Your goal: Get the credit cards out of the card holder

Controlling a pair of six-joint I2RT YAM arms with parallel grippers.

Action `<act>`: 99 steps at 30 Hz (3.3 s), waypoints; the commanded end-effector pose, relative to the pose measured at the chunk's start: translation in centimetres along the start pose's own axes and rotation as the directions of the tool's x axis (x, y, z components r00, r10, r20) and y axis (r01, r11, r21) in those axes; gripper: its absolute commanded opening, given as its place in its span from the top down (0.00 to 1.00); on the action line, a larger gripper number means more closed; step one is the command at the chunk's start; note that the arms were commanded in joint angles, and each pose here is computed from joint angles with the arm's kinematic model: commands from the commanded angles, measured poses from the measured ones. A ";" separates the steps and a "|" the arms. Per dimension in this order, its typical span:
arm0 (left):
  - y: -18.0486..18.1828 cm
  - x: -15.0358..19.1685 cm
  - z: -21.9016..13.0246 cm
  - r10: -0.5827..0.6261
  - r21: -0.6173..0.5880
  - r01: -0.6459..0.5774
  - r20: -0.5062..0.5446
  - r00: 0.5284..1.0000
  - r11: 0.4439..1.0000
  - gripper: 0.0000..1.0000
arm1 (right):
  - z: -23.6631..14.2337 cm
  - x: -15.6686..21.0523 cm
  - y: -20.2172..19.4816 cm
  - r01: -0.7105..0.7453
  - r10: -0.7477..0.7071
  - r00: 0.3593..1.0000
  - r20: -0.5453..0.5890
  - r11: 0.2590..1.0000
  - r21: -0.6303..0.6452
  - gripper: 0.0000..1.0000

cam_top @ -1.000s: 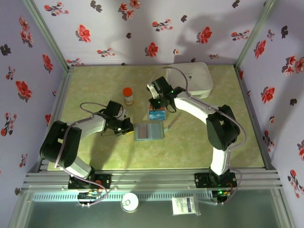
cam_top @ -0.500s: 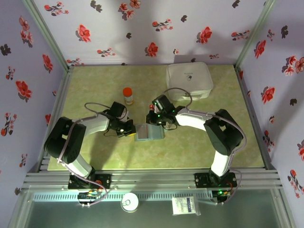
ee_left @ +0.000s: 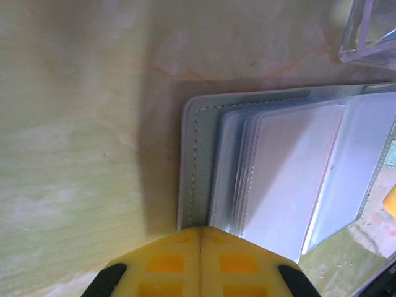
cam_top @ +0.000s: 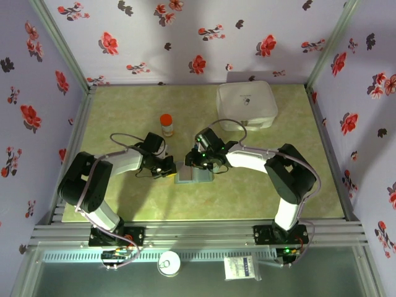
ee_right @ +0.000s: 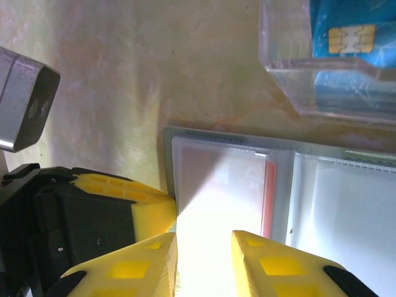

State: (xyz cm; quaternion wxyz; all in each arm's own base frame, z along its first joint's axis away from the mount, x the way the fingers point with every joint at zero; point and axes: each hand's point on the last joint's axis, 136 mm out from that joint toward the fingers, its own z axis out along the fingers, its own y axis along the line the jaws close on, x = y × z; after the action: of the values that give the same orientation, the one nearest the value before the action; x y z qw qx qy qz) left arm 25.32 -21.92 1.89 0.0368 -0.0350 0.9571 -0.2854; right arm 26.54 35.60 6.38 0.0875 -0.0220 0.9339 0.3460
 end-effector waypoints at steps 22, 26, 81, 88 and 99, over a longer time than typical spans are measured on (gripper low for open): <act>0.6 0.5 -0.1 0.001 -0.034 -0.002 -0.007 1.000 0.999 0.99 | 2.2 2.4 -1.2 -0.035 0.040 0.994 -0.098 0.998 0.052 0.78; 0.7 0.5 -0.1 0.000 -0.034 -0.001 -0.006 1.000 0.999 0.99 | 2.3 2.4 -2.0 -0.029 0.037 0.995 -0.093 0.995 0.094 0.78; -3.2 -0.1 -0.6 0.024 0.011 -0.025 0.014 1.000 1.000 0.73 | 2.2 3.0 -4.7 -0.063 0.068 0.994 -0.088 0.996 0.056 0.90; -3.4 -0.2 -0.1 0.022 0.019 -0.022 0.006 1.000 1.000 0.68 | 1.9 2.5 -4.0 -0.118 0.113 0.991 -0.075 0.990 -0.073 0.89; -3.5 -0.2 0.2 0.016 0.017 -0.016 -0.001 1.000 1.000 0.68 | 1.8 2.7 -4.5 -0.130 0.123 0.989 -0.078 0.988 -0.087 0.90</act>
State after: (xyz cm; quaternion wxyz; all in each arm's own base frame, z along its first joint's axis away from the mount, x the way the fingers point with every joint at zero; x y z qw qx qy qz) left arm 25.62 -24.55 3.69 0.0411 -0.0237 0.9551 -0.2925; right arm 25.39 34.52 2.86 0.0552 -0.0015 0.9120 0.4065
